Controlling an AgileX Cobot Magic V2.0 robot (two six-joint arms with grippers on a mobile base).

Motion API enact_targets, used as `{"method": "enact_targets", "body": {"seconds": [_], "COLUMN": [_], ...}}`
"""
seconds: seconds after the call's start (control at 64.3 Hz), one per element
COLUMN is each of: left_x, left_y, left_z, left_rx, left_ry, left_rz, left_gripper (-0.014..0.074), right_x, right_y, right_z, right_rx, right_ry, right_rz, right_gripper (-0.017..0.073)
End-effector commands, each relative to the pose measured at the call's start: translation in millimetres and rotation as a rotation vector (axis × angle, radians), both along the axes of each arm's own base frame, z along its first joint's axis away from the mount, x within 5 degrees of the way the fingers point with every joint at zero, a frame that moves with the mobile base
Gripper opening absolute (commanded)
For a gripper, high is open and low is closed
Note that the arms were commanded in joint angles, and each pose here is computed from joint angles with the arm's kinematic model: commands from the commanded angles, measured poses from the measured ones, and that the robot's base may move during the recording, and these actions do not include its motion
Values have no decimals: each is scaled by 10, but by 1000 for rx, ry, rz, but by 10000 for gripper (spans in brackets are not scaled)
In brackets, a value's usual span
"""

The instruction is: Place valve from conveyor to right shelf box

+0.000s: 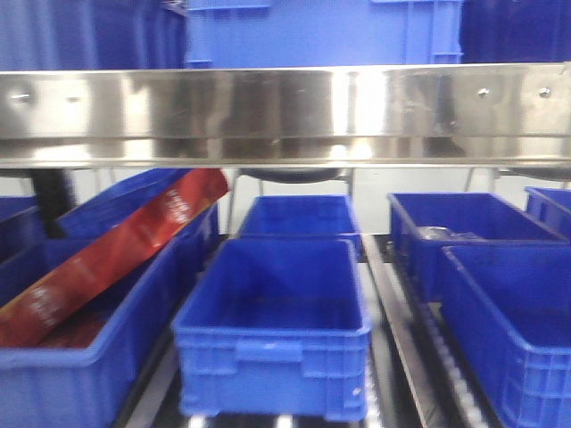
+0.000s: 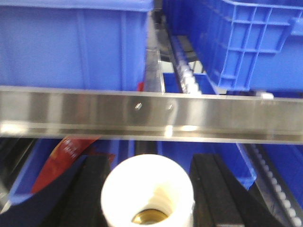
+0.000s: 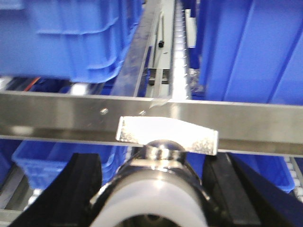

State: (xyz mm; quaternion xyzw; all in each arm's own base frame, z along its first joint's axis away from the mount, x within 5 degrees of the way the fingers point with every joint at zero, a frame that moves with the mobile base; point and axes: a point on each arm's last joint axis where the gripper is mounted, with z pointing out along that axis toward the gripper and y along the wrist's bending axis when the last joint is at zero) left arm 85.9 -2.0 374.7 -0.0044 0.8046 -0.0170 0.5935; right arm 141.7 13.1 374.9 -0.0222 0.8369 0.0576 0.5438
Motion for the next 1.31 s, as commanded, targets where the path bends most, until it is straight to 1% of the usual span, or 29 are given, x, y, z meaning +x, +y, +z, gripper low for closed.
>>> {"method": "enact_targets", "body": {"seconds": [0.0, 1.29], "left_x": [-13, -13], "left_y": [-2, -2], "left_z": [63, 63], "left_rx": [-7, -7], "left_ry": [-59, -59], "left_rz": [-1, -1], "left_gripper": [-111, -111], "right_x": [-11, -11], "right_y": [-11, -11], "right_z": [110, 110], "right_rx": [-6, -6], "right_ry": [-96, -96], "right_rz": [-8, -8], "right_gripper": [-167, -167]}}
